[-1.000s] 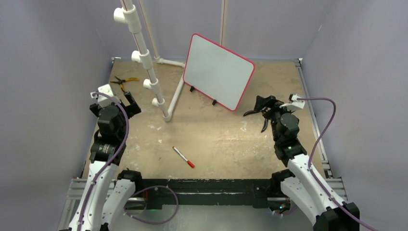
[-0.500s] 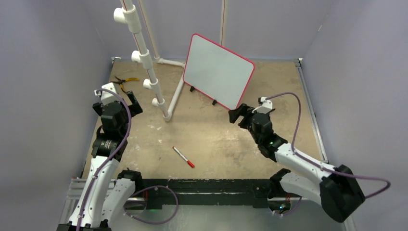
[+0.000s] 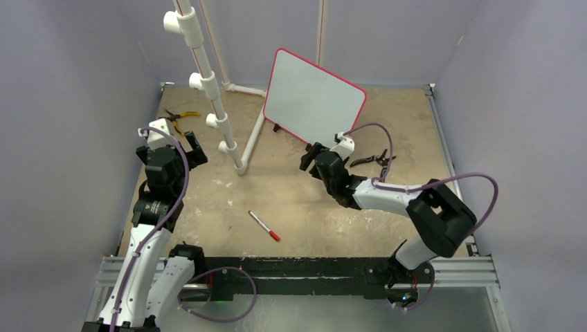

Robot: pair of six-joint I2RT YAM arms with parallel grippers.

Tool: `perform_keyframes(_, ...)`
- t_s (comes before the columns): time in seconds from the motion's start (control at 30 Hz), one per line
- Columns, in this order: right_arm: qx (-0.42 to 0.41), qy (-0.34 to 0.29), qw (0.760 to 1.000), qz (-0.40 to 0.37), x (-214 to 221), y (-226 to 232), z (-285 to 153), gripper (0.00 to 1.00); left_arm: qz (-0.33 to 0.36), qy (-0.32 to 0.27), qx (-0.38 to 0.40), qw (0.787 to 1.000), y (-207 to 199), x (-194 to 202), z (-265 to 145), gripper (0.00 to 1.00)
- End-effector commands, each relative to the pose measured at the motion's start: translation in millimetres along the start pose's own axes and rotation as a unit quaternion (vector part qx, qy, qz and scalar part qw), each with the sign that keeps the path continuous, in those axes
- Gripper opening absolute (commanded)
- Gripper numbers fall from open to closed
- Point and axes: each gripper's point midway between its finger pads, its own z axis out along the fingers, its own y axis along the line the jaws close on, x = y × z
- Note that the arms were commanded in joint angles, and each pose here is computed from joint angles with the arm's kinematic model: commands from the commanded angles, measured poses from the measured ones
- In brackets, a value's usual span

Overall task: Write a sentence on the whiteboard
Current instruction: Move the whiteboard stand to the center of the board.

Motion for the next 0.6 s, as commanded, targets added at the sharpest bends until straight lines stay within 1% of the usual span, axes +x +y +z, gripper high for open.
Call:
perform_keyframes(0.0, 0.023, -0.032, 0.998, 0.045, -11.7, 17.0, 21.8, 0.78, 0.003, -0.012, 0.011, 1.000, -2.8, -6.6, 0.2, 0.99)
perform_keyframes(0.07, 0.046, -0.031, 0.998, 0.041, -5.7, 12.7, 32.6, 0.74, 0.003, -0.011, 0.013, 1.000, -3.7, -6.1, 0.4, 0.99)
perform_keyframes(0.23, 0.095, -0.022, 0.995, 0.033, 9.0, 6.8, 55.5, 0.68, 0.003, -0.011, 0.017, 1.000, -5.2, -6.0, 0.2, 0.98)
perform_keyframes(0.37, 0.119, -0.033, 0.992, 0.017, 9.5, 4.2, 71.7, 0.62, 0.003, -0.010, 0.018, 1.000, -5.6, -5.6, 0.3, 0.98)
perform_keyframes(0.57, 0.141, -0.034, 0.989, 0.006, 8.3, 0.2, 94.8, 0.61, 0.002, -0.013, 0.019, 1.000, -5.4, -7.0, -0.9, 0.98)
